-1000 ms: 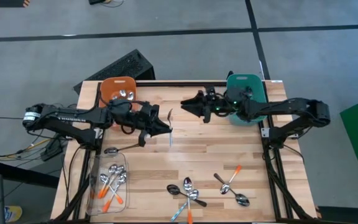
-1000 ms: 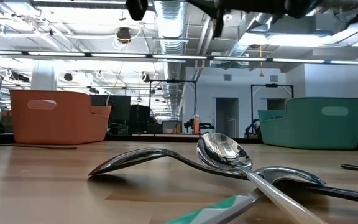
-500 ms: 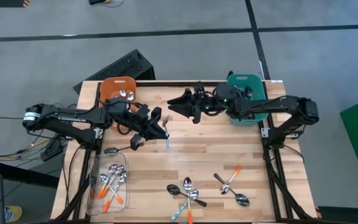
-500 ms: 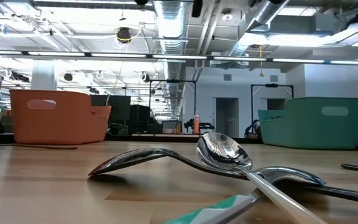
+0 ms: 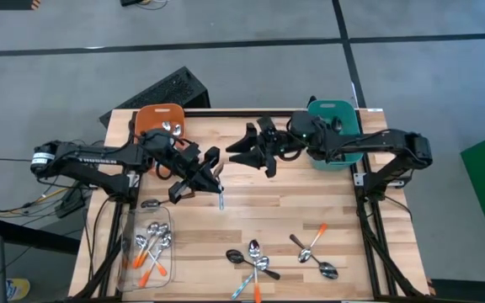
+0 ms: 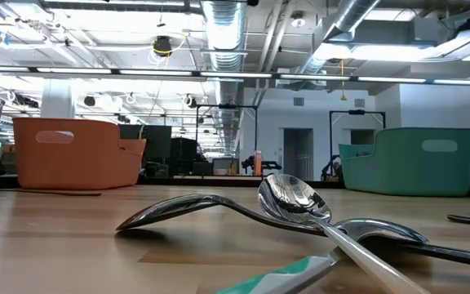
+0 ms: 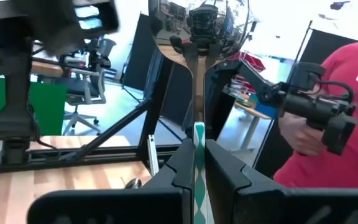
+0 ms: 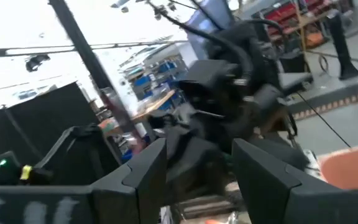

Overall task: Sort silverware by color (type)
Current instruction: Put the white blue spoon into the orange bin

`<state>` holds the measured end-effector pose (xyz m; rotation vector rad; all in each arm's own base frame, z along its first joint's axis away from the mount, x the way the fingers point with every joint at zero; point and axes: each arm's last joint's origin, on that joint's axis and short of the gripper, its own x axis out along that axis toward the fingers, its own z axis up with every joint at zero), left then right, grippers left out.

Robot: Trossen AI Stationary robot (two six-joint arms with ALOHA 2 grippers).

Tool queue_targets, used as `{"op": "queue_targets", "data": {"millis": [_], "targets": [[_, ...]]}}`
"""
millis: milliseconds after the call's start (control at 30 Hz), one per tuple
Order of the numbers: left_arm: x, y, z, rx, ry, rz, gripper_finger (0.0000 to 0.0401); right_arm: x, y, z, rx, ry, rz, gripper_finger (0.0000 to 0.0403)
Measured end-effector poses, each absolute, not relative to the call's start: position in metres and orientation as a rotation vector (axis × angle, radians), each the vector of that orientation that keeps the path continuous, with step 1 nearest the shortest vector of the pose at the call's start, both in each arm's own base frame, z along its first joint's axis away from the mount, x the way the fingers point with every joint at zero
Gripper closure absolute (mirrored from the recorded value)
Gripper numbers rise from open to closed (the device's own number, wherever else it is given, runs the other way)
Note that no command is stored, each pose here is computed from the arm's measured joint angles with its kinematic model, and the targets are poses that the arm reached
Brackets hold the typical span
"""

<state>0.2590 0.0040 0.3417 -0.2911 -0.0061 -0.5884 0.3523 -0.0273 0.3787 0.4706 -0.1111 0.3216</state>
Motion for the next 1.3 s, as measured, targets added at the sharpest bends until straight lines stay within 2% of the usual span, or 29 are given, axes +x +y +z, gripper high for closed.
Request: {"op": "queue_targets", "data": {"millis": [400, 833, 933, 1300], "targets": [[0.258, 0.022, 0.341, -0.383, 0.009, -0.519, 0.0395, 0.352, -0.017, 0.384, 0.399, -0.172, 0.335, 0.0199], [0.26, 0.033, 0.338, -0.458, 0.036, -0.468, 0.0395, 0.352, -0.023, 0.383, 0.359, -0.176, 0.306, 0.0227], [0.26, 0.033, 0.338, -0.477, 0.035, -0.461, 0.0395, 0.352, -0.028, 0.383, 0.358, -0.177, 0.295, 0.0252], [0.261, 0.035, 0.333, -0.52, 0.073, -0.388, 0.0394, 0.352, -0.033, 0.38, 0.308, -0.159, 0.262, 0.0383]]}}
